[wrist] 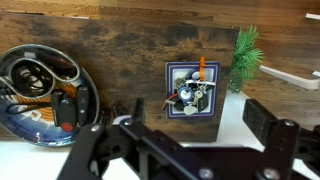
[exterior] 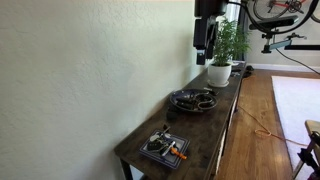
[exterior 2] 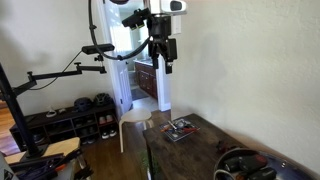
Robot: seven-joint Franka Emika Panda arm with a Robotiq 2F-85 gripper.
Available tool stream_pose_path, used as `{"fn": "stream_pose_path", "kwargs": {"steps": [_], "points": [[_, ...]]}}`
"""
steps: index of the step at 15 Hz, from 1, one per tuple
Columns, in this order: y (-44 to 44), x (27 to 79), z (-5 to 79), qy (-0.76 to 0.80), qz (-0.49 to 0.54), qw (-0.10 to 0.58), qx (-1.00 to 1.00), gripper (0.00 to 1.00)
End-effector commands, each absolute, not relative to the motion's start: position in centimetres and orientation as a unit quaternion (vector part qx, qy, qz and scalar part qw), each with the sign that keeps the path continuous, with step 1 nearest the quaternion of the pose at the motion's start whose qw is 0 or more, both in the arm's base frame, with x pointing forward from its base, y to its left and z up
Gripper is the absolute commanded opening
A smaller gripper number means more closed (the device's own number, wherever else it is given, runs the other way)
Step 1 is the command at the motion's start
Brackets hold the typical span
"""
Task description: Put the red object on the tray
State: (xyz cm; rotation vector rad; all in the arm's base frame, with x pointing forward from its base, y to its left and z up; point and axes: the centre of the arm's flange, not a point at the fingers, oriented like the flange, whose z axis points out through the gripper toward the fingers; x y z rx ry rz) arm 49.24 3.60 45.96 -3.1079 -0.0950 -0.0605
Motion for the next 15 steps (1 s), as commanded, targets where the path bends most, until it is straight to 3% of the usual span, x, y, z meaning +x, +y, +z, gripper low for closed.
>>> {"fn": "stream_pose_path", "kwargs": {"steps": [1,15], "points": [[3.4,49.5,45.4,-0.029,-0.016,0.015,-0.999,1.0],[1.2,52.0,41.0,-0.024,-0.007,-0.023,-0.999,1.0]]}}
